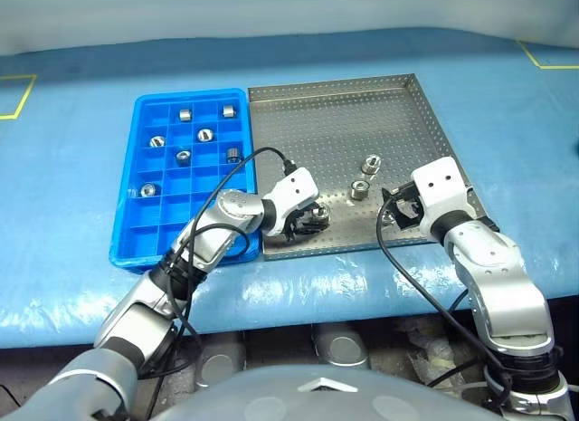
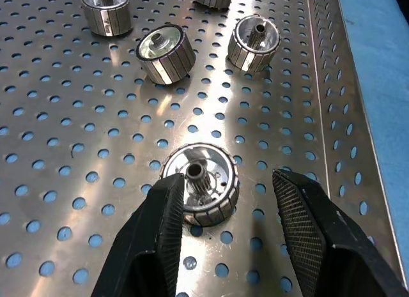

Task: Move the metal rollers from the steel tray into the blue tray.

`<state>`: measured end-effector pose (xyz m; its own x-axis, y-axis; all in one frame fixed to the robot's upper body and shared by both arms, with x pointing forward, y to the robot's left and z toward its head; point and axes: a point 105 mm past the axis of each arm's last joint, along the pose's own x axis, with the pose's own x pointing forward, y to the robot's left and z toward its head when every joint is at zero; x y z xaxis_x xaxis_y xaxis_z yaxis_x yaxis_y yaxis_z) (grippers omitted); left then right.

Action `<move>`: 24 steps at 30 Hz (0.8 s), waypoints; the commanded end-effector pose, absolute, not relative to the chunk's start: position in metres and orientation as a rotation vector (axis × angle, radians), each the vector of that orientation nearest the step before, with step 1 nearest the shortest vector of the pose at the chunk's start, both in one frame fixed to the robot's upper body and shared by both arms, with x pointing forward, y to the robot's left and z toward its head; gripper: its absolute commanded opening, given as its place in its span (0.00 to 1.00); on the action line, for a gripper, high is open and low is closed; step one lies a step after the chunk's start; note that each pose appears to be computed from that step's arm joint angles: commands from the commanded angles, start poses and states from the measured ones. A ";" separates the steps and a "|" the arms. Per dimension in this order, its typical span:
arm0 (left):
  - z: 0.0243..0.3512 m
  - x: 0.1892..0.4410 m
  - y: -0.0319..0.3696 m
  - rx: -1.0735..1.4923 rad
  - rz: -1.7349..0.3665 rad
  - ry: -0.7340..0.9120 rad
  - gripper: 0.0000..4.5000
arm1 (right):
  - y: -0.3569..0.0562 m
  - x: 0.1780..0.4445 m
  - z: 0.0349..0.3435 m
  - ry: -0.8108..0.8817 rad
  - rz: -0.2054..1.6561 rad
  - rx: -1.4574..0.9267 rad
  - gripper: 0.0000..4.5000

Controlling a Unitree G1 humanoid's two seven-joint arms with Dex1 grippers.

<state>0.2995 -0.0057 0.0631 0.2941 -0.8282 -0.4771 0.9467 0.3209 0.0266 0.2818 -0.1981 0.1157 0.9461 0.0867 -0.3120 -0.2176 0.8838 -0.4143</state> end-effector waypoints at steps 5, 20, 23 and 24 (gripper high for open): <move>0.050 0.305 -0.001 0.308 -1.141 0.444 0.41 | -0.195 0.280 0.128 0.233 0.149 -0.472 1.00; 0.129 0.326 0.045 0.019 -0.973 0.212 0.19 | -0.170 0.287 0.128 0.199 0.277 -0.458 1.00; 0.147 0.332 0.095 0.067 -0.814 0.181 0.19 | -0.154 0.285 0.125 0.194 0.361 -0.435 1.00; 0.151 0.331 0.110 0.090 -0.766 0.177 0.19 | -0.151 0.286 0.123 0.197 0.374 -0.434 1.00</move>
<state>0.3323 0.0891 0.1353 0.6487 -0.7271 -0.2246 0.7427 0.6693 -0.0216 0.2852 -0.1606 0.1143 0.9160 0.2632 -0.3028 -0.3676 0.8531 -0.3703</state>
